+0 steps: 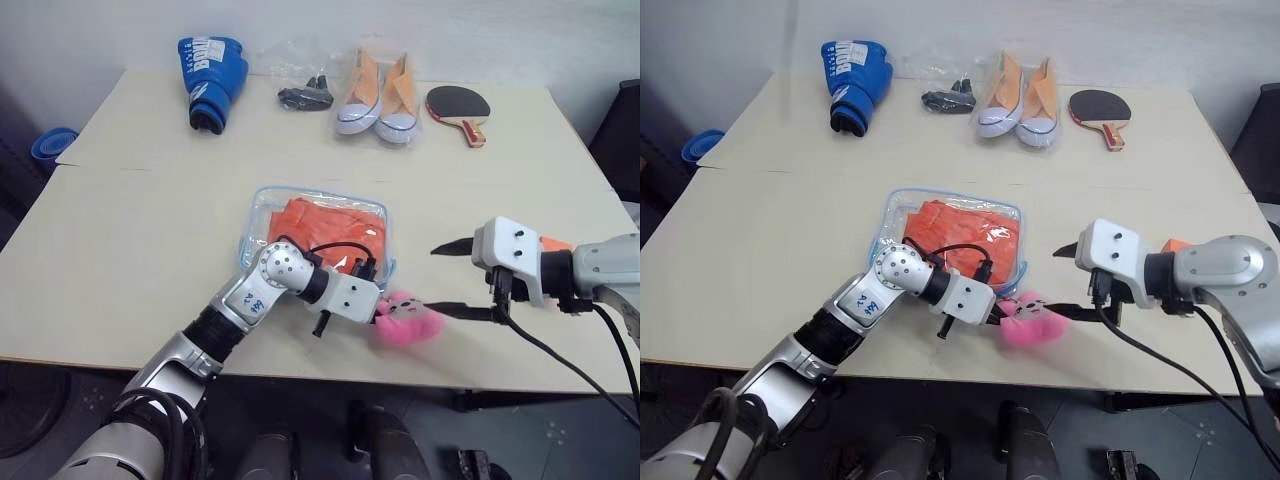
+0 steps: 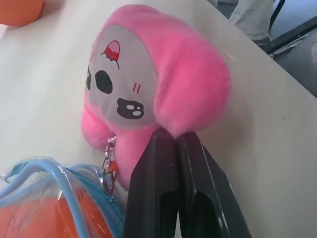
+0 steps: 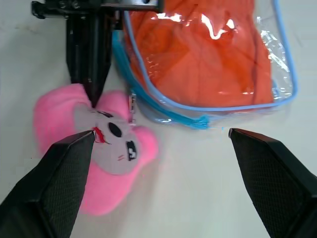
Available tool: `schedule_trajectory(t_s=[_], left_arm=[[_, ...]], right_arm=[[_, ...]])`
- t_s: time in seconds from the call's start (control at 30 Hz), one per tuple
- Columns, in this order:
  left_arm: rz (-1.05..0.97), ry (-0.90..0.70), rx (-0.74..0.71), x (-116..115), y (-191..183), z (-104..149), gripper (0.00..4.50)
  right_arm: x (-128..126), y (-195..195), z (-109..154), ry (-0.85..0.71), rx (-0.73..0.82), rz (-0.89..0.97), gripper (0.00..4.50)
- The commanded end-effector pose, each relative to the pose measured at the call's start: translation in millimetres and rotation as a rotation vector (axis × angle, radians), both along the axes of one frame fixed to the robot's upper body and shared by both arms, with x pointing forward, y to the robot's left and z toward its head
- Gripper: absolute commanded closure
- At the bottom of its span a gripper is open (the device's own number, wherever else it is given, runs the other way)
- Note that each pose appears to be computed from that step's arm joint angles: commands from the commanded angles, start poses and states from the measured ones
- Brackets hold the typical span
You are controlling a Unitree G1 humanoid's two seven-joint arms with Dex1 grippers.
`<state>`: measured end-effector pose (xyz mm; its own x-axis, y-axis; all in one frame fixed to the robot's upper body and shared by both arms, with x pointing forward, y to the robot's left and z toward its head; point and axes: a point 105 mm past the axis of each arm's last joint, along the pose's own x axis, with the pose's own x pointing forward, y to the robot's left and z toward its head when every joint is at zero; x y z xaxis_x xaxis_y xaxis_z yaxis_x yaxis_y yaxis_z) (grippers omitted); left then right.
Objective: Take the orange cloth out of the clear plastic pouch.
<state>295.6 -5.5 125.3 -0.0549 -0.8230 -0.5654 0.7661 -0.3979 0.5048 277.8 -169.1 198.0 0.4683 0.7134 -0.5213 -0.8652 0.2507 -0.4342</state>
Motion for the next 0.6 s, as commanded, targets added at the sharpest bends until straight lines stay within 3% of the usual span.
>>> schedule_trajectory(t_s=[0.03,0.2,0.4,0.6], left_arm=[[-0.002,-0.008,-0.003,2,25,20,4.48],[-0.078,0.034,0.004,-7,57,38,4.48],[-0.068,0.037,-0.012,-7,57,41,4.48],[-0.057,0.039,-0.020,-8,56,42,4.48]], right_arm=[[10,6,-3,-0.076,-0.047,0.032,0.00],[31,21,-16,-0.165,-0.113,0.096,0.00],[51,48,-27,-0.225,-0.104,0.156,0.00],[50,74,-30,-0.224,-0.055,0.236,0.00]])
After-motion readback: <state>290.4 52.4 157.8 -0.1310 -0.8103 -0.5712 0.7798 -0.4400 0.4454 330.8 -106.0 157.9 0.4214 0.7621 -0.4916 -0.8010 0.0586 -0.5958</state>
